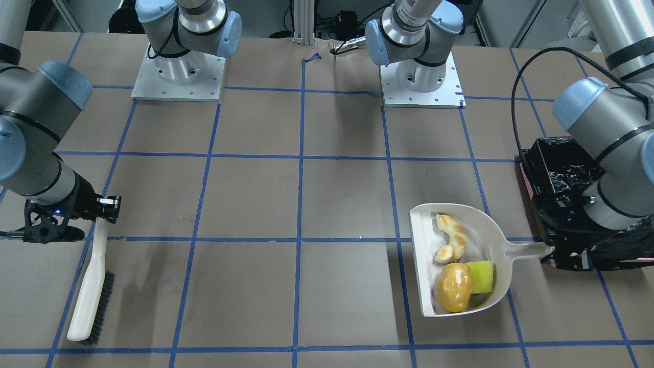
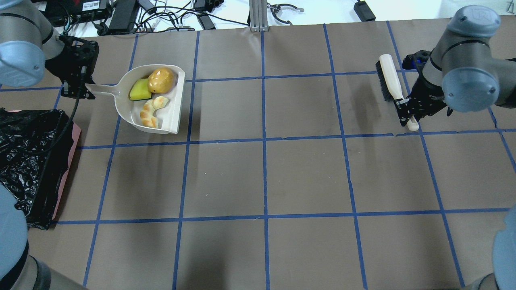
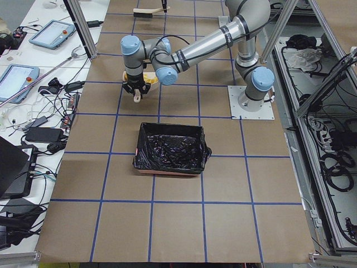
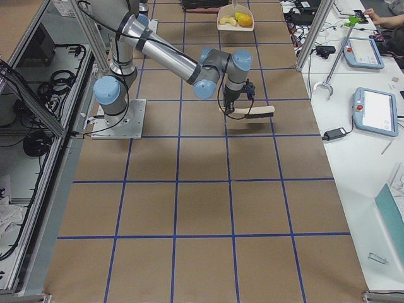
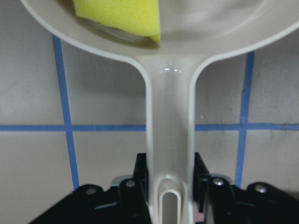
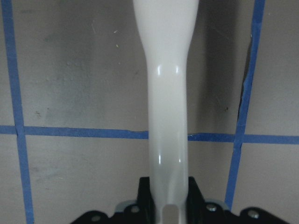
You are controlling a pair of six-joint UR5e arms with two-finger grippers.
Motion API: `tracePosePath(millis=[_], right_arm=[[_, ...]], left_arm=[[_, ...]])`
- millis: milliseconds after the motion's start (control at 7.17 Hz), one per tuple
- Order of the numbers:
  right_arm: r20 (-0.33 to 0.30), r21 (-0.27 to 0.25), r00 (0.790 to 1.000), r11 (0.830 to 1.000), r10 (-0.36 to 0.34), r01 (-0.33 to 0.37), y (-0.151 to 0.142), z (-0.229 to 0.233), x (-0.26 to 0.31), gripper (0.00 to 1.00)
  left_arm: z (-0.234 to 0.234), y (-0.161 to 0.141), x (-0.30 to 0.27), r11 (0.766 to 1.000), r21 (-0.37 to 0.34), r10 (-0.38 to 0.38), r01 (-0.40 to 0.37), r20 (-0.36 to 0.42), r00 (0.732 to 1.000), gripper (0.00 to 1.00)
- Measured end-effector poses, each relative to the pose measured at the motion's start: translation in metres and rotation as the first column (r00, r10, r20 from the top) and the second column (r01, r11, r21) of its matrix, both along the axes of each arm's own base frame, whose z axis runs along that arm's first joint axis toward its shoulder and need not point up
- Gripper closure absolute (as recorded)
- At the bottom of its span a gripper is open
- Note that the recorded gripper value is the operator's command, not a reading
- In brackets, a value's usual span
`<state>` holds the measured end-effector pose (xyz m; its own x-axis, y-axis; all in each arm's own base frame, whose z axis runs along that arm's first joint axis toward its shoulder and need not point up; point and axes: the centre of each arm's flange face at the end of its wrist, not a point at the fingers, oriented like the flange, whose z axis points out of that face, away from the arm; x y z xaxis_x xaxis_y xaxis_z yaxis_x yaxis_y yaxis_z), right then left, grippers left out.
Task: Sweep and dump trash into bin
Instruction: 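Withdraw the brush with the right gripper while the left gripper lifts the dustpan, then carry the dustpan over the black bin and tip it with the left gripper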
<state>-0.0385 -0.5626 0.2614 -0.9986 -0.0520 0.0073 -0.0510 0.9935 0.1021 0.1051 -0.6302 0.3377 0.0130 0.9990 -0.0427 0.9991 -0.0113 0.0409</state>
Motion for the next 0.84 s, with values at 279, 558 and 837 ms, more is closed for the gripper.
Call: tracePosePath(millis=[279,558,837], right_arm=[[-0.011,0.016,1.000,1.000,-0.007,0.007,0.005,-0.005,-0.019,1.00],[-0.019,0.028,1.000,0.999,-0.025,0.025,0.010,-0.011,-0.033,1.00],[-0.029,0.037,0.999,0.999,-0.035,0.036,0.011,-0.015,-0.043,1.00]], left_arm=[[0.019,0.023,0.059,1.000,-0.010,-0.015,0.015,-0.017,1.000,1.00],[0.034,0.057,0.145,0.999,-0.026,-0.036,0.036,-0.005,0.999,1.00],[0.044,0.102,0.232,0.999,-0.033,-0.038,0.039,0.022,0.999,1.00]])
